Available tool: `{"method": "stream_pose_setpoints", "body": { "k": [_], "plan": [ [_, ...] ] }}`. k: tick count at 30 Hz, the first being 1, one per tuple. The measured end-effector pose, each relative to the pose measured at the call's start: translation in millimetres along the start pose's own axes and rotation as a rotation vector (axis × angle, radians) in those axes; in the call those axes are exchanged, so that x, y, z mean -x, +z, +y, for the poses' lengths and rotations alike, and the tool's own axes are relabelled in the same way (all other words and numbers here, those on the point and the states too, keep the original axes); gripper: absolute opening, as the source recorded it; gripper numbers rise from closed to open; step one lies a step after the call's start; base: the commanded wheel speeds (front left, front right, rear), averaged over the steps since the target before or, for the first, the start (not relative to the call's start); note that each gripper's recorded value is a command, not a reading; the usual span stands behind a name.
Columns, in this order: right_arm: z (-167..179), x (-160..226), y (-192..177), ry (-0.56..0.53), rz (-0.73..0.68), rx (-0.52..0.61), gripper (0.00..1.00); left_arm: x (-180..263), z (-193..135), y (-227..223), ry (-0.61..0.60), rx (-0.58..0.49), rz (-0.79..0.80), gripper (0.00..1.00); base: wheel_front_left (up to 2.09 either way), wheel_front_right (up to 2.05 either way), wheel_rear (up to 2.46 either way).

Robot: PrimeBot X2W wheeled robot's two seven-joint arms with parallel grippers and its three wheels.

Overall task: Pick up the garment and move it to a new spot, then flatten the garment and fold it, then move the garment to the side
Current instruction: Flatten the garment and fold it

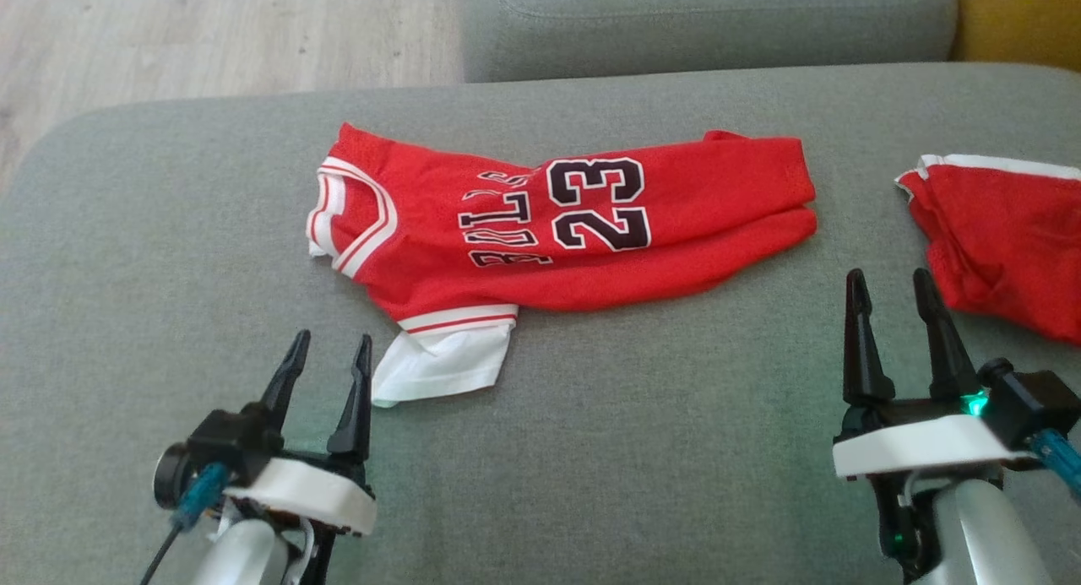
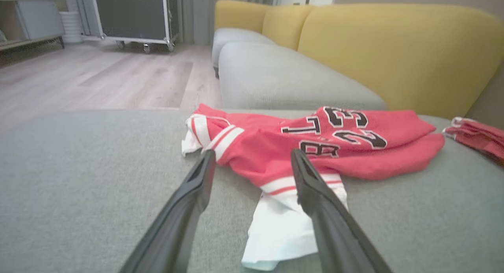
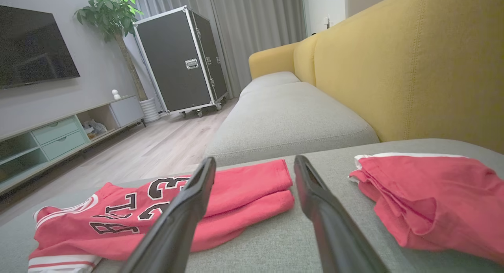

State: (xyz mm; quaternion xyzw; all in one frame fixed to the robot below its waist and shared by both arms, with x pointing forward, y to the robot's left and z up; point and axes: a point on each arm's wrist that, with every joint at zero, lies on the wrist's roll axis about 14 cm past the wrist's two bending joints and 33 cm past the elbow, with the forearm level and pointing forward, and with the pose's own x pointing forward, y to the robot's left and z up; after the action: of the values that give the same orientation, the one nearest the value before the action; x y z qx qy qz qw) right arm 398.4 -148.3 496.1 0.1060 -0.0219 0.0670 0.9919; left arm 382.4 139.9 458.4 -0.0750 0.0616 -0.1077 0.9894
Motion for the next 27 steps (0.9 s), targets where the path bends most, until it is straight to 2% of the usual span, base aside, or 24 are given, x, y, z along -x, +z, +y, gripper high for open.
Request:
{"method": "stream_pose_setpoints", "body": {
  "k": [13,18,19,20,21,27],
  "plan": [
    [-20.4,-2.4,-14.6,-0.057,0.038,-0.006,1.0,-22.5,4.9,-92.0,-0.022,-0.043,0.441,1.0,0.0,0.0,0.0],
    [-30.7,-3.3,-16.0,-0.085,0.041,-0.002,1.0,-39.0,0.9,-95.7,-0.051,-0.061,0.48,1.0,0.0,0.0,0.0],
    [-32.0,-3.0,-15.8,-0.089,0.041,-0.002,1.0,-41.3,0.9,-94.8,-0.05,-0.061,0.481,0.87,0.0,0.0,0.0],
    [-32.6,-2.9,-15.3,-0.091,0.039,-0.002,1.0,-42.2,0.9,-94.0,-0.047,-0.061,0.481,0.33,0.0,0.0,0.0],
    [-33.1,-2.7,-14.3,-0.093,0.036,-0.001,1.0,-42.1,2.4,-93.5,-0.036,-0.061,0.479,0.0,0.0,0.0,0.0],
    [-27.9,-2.6,-6.4,-0.079,0.015,-0.002,1.0,-42.5,21.1,-67.1,0.078,-0.041,0.331,0.0,0.0,0.0,0.0]
  ]
}}
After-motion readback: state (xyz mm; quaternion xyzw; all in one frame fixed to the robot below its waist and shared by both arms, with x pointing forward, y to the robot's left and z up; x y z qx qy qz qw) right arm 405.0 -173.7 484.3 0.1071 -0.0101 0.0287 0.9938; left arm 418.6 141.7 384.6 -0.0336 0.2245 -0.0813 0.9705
